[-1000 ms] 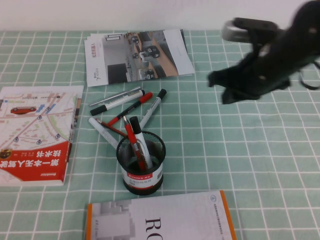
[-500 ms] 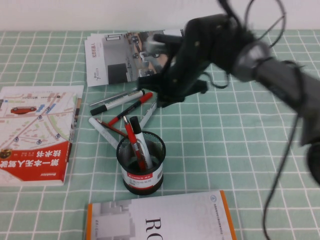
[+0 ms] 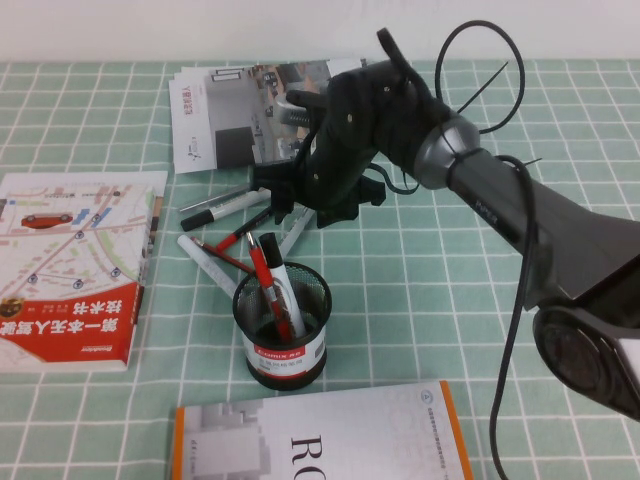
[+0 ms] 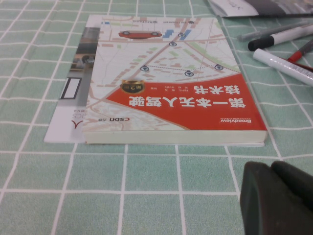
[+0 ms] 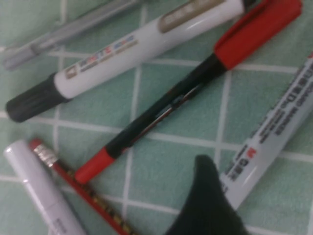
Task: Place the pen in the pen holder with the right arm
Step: Pick up the pen on the table
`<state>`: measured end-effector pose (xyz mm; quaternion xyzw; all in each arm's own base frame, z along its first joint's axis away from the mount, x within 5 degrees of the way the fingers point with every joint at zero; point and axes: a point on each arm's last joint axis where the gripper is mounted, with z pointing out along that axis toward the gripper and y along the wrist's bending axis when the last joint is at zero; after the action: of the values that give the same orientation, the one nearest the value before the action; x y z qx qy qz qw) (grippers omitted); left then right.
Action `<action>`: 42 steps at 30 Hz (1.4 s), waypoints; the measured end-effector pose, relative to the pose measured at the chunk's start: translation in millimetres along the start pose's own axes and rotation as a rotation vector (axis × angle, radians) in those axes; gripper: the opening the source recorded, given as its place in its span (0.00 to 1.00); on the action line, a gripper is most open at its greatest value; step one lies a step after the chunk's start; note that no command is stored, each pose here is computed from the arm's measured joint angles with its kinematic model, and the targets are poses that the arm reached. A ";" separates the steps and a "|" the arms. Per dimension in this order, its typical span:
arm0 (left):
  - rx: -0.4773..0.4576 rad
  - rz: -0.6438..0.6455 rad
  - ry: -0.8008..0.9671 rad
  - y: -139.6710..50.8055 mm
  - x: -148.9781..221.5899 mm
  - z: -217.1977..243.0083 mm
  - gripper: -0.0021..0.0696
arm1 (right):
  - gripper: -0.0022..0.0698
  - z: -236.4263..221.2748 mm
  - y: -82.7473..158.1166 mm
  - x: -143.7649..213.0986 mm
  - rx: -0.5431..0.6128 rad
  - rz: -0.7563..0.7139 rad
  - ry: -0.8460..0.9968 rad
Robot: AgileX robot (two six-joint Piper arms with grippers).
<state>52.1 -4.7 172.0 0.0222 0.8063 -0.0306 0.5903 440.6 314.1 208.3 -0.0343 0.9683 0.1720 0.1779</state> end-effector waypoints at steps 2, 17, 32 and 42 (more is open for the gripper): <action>0.000 0.000 0.000 0.0 0.0 0.0 0.02 | 0.61 2.0 -1.9 -0.3 0.017 0.002 -0.006; 0.000 0.000 0.000 0.0 0.0 0.0 0.02 | 0.58 21.7 -6.5 1.9 0.088 -0.059 -0.029; 0.000 0.000 0.000 0.0 0.0 0.0 0.02 | 0.18 18.9 -13.6 6.0 0.138 -0.191 0.050; 0.000 0.000 0.000 0.0 0.0 0.0 0.02 | 0.18 -36.0 -14.0 -7.9 0.178 -0.282 0.001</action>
<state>52.1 -4.7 172.0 0.0222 0.8063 -0.0306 0.5903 437.7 288.5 238.2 -0.1541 0.9653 0.0589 0.2023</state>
